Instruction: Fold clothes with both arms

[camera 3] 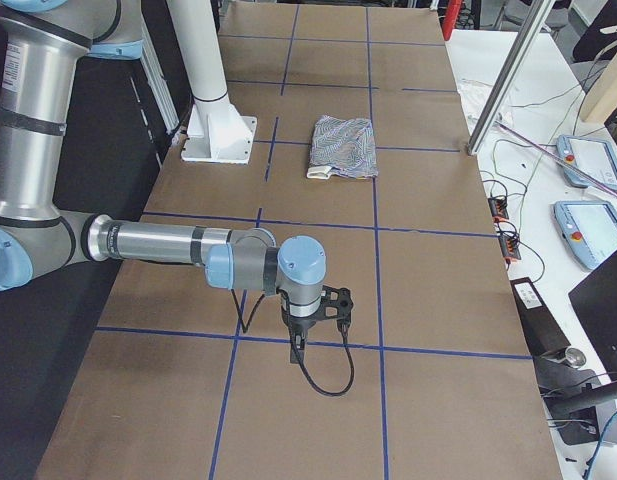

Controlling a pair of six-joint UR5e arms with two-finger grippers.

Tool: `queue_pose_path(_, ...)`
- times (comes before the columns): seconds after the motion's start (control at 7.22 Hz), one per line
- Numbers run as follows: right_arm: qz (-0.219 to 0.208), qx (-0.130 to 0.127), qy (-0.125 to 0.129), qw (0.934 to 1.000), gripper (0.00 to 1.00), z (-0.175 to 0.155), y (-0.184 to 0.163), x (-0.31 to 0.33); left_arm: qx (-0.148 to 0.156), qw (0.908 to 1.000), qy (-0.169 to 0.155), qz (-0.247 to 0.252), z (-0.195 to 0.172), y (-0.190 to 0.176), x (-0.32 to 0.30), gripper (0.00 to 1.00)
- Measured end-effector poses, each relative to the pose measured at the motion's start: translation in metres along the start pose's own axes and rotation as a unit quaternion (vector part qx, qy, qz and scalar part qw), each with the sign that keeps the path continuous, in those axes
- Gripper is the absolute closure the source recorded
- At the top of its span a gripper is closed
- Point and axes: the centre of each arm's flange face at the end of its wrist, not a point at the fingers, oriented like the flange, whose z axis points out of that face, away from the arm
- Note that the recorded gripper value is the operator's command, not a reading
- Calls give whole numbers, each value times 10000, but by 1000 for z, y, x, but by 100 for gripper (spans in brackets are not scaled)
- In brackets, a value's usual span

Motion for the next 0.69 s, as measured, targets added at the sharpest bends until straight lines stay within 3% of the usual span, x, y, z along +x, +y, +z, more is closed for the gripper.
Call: queue_pose_path(0.69, 11, -16, 0, 10000, 0, 1, 2, 1, -8, 10000, 2, -8, 1, 0, -1, 0)
